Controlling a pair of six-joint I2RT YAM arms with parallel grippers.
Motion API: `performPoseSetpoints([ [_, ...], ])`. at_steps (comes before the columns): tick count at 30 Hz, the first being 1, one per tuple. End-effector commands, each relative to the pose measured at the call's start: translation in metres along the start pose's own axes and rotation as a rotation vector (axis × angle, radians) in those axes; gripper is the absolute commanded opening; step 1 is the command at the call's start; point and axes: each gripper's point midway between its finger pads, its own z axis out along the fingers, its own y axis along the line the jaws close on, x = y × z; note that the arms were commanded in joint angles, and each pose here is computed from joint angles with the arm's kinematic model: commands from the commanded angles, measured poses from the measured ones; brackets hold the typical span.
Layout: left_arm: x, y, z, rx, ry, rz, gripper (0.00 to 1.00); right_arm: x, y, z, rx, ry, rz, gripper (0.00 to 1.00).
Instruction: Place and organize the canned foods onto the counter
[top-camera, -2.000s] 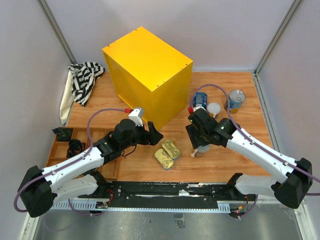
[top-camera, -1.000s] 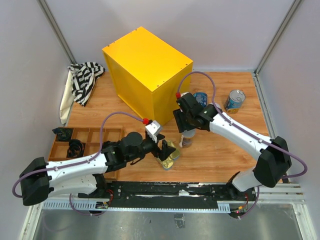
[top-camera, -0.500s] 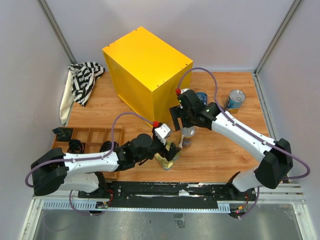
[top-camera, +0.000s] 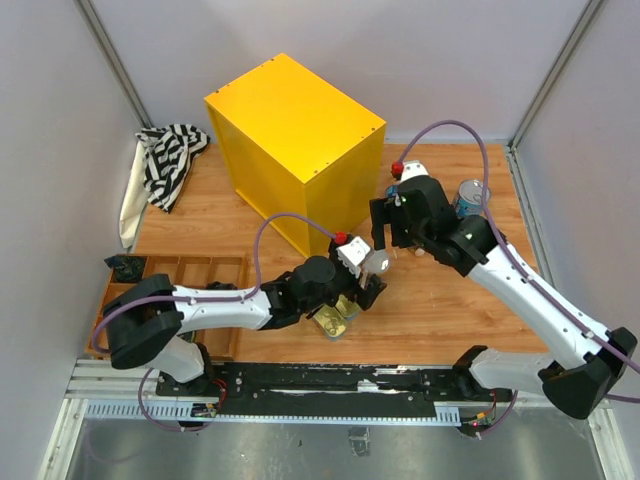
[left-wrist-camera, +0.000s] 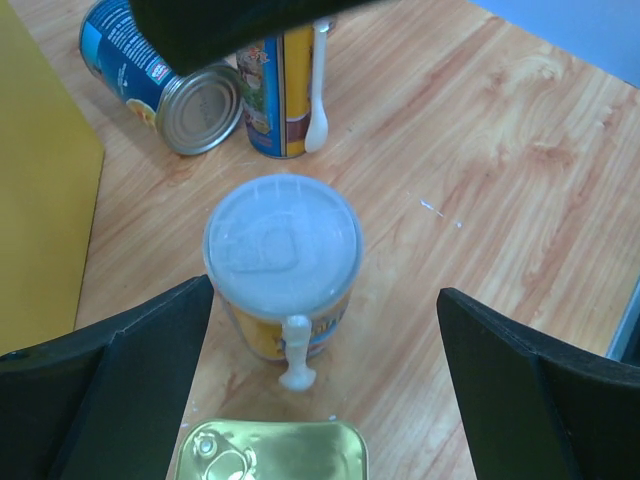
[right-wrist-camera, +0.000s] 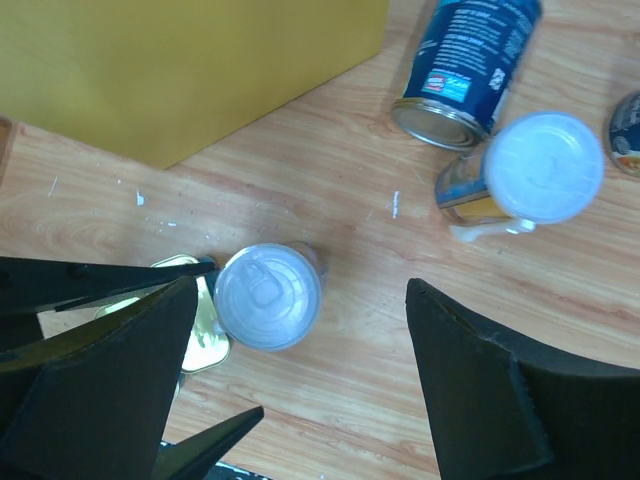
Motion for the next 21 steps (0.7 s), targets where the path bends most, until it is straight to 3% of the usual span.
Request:
performPoseSetpoints([
  [1, -0.019, 0.0, 0.017, -0.041, -0.07, 0.008, 0.99, 0.004, -0.025, -0.01, 0.07, -0.013, 0.027, 0.85],
  [16, -0.002, 0.006, 0.051, -0.101, -0.058, 0.048, 0.94, 0.012, -0.054, -0.025, 0.106, -0.027, 0.052, 0.84],
  [19, 0.0, 0.007, 0.054, -0.109, -0.055, 0.055, 0.88, 0.013, -0.058, -0.026, 0.109, -0.029, 0.056, 0.83],
  [21, 0.0, 0.006, 0.055, -0.104, -0.054, 0.064, 0.77, 0.014, -0.061, -0.027, 0.111, -0.03, 0.058, 0.83],
])
